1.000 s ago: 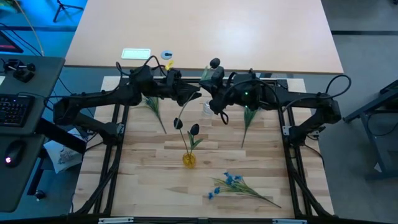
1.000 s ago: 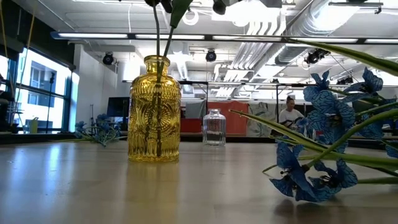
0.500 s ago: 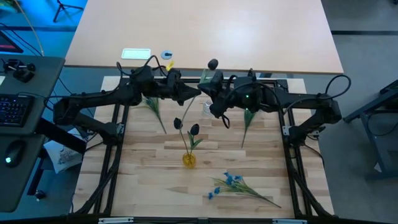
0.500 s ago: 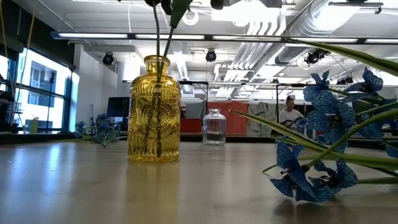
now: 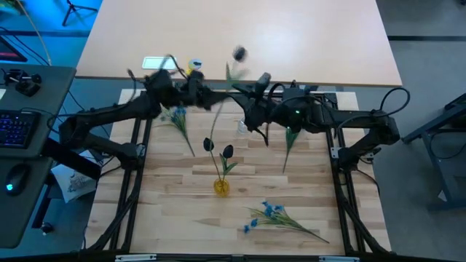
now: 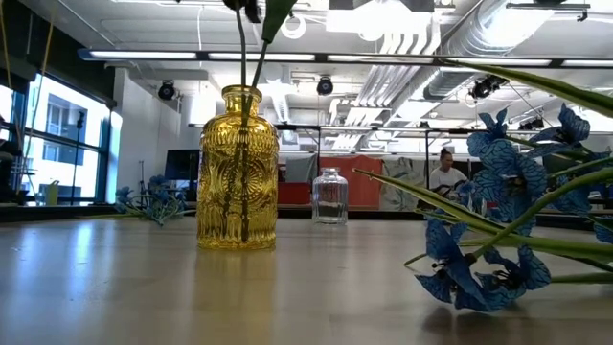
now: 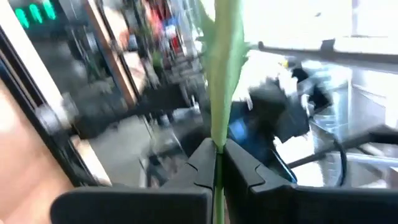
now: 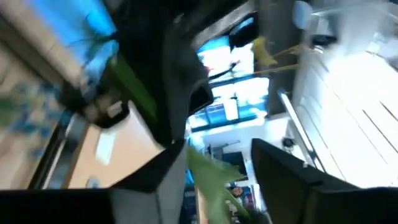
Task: Sort flowers into vase by color
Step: Put the black flower into the yellow vase
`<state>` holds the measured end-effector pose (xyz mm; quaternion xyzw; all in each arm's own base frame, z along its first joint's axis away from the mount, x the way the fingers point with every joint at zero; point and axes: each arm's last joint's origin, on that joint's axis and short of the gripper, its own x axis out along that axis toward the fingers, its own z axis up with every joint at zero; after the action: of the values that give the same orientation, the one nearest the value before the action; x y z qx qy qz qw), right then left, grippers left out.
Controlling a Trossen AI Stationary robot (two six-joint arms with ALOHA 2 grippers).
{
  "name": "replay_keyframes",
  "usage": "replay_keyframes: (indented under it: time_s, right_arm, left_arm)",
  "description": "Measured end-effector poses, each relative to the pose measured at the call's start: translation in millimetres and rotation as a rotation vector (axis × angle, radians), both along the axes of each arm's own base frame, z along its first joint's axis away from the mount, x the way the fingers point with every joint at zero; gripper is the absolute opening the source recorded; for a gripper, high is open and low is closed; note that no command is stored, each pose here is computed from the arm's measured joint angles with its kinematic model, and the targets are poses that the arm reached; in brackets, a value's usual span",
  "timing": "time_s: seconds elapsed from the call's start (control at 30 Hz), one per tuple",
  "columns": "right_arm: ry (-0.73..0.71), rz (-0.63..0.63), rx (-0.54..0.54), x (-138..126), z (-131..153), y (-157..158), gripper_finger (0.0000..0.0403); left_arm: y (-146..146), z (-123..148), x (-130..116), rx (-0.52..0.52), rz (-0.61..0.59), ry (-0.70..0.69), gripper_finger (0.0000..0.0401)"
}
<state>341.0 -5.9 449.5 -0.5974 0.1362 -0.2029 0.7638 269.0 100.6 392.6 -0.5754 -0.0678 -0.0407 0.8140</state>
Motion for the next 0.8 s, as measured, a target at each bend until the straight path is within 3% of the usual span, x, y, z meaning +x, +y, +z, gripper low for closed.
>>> replay_keyframes:
  time_s: [0.17, 0.3, 0.5, 0.7, 0.8]
  right_arm:
    - [-0.165, 0.004, 0.102, -8.5, 15.2, 9.6, 0.0236]
    - [-0.339, 0.022, 0.301, -29.4, 33.0, 9.5, 0.0250]
    - [-0.477, -0.011, 0.612, -63.6, 45.3, -8.6, 0.0252]
    - [-0.529, -0.035, 0.835, -84.4, 45.6, -22.3, 0.0252]
    - [-0.524, -0.041, 0.930, -86.2, 41.2, -23.8, 0.0252]
  left_arm:
    - [21.0, 19.4, -39.3, 0.204, 0.178, -0.028, 0.0001]
    - [10.9, 38.5, -73.6, 0.445, 0.325, -0.030, 0.0000]
    - [-43.9, 46.4, -96.0, 0.705, 0.413, 0.020, 0.0000]
    - [-106.2, 32.0, -88.5, 0.820, 0.406, 0.071, 0.0000]
    - [-133.3, 21.6, -83.6, 0.828, 0.422, 0.061, 0.0000]
